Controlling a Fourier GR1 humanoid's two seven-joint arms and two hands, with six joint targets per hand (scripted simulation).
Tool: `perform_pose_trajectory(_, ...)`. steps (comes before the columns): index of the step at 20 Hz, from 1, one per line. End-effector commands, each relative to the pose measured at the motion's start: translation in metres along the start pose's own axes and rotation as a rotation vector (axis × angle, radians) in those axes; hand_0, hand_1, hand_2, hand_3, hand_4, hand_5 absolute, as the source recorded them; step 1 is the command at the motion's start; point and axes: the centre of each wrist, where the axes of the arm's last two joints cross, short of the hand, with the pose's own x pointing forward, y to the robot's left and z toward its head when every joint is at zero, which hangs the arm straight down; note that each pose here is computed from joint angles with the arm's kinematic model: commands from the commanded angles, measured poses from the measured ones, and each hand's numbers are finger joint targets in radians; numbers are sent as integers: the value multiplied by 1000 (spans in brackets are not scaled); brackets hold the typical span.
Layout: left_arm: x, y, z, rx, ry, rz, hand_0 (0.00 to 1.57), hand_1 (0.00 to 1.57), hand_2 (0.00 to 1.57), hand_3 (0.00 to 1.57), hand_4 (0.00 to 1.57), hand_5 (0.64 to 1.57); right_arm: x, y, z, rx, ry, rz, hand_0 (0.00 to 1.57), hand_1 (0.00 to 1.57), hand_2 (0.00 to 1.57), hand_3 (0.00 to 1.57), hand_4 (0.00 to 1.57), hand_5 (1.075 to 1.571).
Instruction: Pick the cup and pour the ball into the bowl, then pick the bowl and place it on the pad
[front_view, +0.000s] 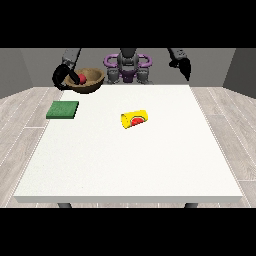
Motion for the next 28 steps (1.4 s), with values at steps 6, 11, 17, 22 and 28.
perform_pose_trajectory(6,24,58,-10,15,-92,14,0,0,0,0,1254,1503,-2,-98,-9,-64,-78,-17,1571,1571,1571,217,878,1570)
perform_pose_trajectory(11,81,159,-20,142,-252,39,0,0,0,0,1310,1567,-22,-121,-8,-127,-137,-76,1571,1571,1571,0,865,1571)
perform_pose_trajectory(17,75,231,13,164,-297,64,0,0,0,0,1248,1569,-12,-126,-9,-168,-207,-137,1571,1571,1571,0,793,1566)
perform_pose_trajectory(22,90,244,6,207,-334,53,0,0,0,0,1187,1557,-9,-133,-13,-208,-231,-161,1571,1571,1571,0,685,1567)
perform_pose_trajectory(28,88,236,5,166,-332,56,0,0,0,0,1175,1551,-6,-170,-15,-260,-120,-177,850,850,880,1102,0,1513)
